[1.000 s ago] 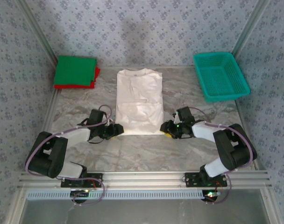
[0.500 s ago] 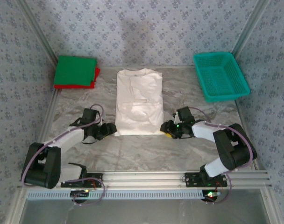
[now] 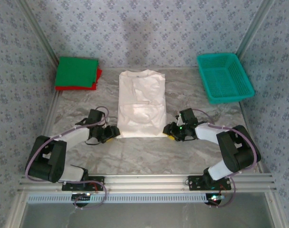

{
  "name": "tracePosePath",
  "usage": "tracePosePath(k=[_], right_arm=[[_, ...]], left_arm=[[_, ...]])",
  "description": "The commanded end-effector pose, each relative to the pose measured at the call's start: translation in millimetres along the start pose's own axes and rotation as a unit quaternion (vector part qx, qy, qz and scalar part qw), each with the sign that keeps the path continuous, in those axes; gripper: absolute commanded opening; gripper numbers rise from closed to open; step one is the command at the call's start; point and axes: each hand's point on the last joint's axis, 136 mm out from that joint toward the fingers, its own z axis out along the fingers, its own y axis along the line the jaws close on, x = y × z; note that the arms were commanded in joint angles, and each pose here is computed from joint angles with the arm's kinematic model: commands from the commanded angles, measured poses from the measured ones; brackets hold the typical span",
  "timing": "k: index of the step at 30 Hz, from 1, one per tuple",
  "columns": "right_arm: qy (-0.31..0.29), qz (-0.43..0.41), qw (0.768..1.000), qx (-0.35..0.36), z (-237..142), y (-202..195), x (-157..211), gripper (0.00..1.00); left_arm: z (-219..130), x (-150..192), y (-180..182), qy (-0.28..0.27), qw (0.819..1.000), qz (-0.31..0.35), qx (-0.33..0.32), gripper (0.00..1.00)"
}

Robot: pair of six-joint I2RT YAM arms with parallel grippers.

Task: Fold and stack the t-shirts

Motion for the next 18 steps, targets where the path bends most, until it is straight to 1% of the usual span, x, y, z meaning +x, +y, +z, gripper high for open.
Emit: tracePosePath(k=[1, 5, 9, 11, 13, 18], right_arm=[[-0.002, -0.017, 1.000, -0.002, 17, 4, -3, 0.44], [-0.001, -0.016, 1.000, -0.002, 18, 3, -3, 0.44], [-0.004, -0.017, 1.000, -0.003, 17, 4, -3, 0.44], [-0.003, -0.017, 1.000, -0.002, 16, 4, -3, 0.44], [-0.003, -0.017, 1.000, -0.002, 17, 5, -3, 0.44], [-0.002, -0.018, 1.000, -0.002, 17, 5, -3, 0.44]], left_arm=[[16, 3, -45, 0.012, 0.995, 0.044, 0.086, 0.52], [17, 3, -42, 0.010, 0.996, 0.046, 0.078, 0.45], [12, -3, -54, 0.004, 0.994, 0.045, 0.095, 0.45], [7, -7, -59, 0.001, 0.995, 0.044, 0.093, 0.45], [3, -7, -59, 0.003, 0.996, 0.046, 0.075, 0.45], [-2, 0, -48, 0.016, 0.999, 0.035, 0.031, 0.45]])
